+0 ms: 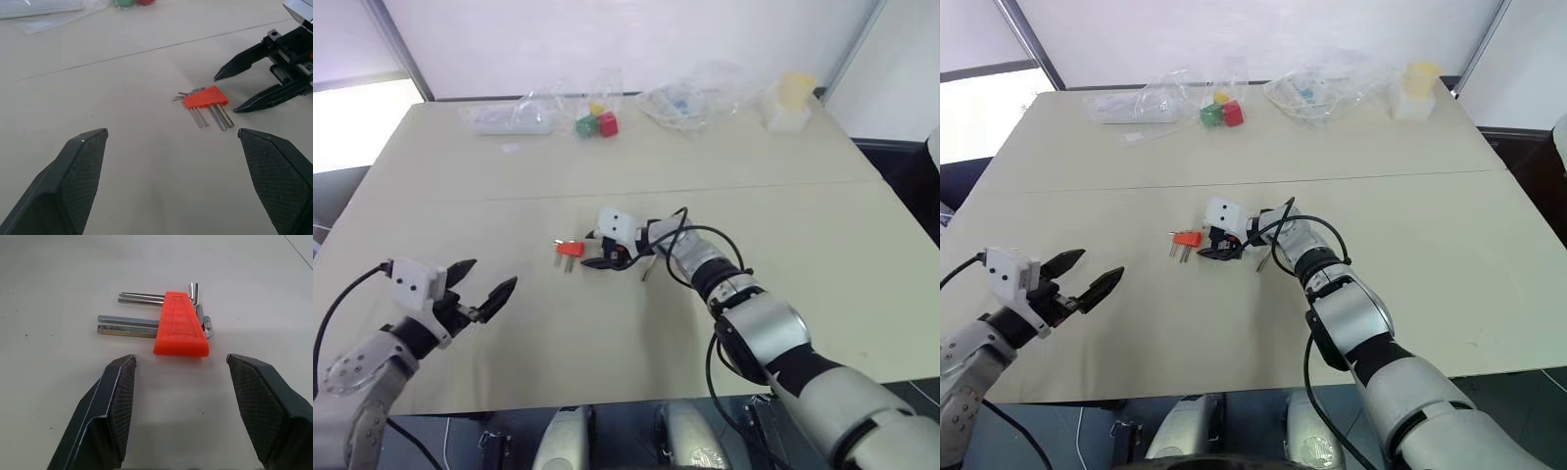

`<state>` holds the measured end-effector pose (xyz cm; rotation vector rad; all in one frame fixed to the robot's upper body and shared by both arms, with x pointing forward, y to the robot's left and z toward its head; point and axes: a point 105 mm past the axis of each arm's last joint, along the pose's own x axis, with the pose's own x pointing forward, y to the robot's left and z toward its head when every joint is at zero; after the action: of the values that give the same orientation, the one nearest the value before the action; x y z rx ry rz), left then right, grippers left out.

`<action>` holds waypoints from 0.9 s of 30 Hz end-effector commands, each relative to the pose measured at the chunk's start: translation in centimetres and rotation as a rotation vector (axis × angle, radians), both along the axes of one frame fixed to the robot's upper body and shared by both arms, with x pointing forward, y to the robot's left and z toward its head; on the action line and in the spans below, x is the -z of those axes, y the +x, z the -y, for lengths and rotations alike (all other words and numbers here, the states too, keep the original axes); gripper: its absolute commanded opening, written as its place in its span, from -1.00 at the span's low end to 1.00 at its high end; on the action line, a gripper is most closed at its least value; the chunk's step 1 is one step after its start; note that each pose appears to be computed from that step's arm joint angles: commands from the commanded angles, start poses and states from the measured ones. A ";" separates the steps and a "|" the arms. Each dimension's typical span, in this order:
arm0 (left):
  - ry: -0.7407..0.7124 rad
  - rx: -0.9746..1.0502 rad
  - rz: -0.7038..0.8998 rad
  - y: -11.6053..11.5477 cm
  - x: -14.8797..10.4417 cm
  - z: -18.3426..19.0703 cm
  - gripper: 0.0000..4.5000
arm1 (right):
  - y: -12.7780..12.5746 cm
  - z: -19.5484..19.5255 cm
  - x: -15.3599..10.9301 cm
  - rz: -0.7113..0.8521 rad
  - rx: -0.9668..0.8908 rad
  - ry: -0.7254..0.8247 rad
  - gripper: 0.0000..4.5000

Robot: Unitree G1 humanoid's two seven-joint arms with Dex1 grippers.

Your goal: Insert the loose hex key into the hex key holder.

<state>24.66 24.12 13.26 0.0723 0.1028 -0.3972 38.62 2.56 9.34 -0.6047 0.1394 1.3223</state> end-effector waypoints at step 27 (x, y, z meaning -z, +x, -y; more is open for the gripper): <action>0.035 -0.060 0.062 -1.5 -1.3 0.0 0.99 | -0.8 -3.0 0.3 -0.005 -0.009 -0.001 0.36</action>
<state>23.38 24.07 13.10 0.0723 0.1058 -0.3458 38.41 4.50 9.28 -0.5936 0.1357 1.3022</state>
